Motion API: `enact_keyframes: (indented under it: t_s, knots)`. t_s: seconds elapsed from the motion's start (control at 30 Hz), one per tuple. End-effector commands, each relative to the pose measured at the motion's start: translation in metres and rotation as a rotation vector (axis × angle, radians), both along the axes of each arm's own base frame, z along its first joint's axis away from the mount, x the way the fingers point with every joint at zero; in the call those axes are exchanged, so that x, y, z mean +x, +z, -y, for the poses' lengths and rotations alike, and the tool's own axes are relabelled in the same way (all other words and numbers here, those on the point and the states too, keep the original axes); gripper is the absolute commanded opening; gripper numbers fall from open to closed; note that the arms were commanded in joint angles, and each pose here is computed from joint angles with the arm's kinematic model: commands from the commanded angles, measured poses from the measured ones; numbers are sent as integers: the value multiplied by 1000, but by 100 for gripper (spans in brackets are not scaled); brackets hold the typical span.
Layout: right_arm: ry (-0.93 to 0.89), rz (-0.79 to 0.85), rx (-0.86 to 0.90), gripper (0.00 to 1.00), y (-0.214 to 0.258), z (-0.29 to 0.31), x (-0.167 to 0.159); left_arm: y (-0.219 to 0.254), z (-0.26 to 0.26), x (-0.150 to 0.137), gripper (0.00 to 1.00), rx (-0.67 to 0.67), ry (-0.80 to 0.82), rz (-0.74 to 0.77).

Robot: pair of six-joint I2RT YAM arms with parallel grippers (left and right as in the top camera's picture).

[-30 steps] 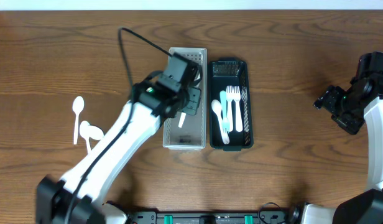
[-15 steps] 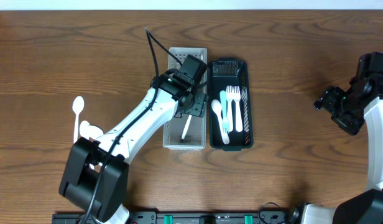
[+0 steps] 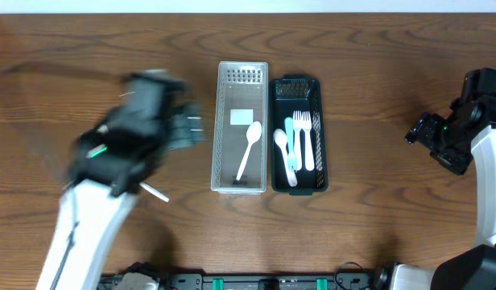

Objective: Pack container
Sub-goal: 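Carry the spoon with the left gripper over the clear basket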

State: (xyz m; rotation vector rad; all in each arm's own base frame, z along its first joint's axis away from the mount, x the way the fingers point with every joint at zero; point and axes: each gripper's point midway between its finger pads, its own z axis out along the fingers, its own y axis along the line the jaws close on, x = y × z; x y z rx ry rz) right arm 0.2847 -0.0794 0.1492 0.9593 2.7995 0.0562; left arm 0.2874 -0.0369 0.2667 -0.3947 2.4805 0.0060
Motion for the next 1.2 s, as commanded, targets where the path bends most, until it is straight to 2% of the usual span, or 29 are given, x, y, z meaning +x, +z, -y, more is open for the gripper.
enact_keyframes:
  t_s: [0.0,0.17,0.4,0.57,0.67,1.17]
  knots:
    - [19,16,-6,84,5,0,-2,8,-44,-17,98,-73,275,39]
    - [19,15,-5,84,4,0,-2,-22,-64,-30,98,-156,388,-28]
    - [34,-6,-2,84,3,-1,-7,-119,-91,-37,98,-229,689,-147]
    - [34,-13,1,84,3,-2,-9,-174,-86,-34,98,-296,714,-224]
    - [34,-17,2,85,3,-2,-10,-197,-87,-37,98,-307,783,-274]
    - [34,-38,8,86,2,-4,-15,-243,-92,-39,98,-313,905,-402]
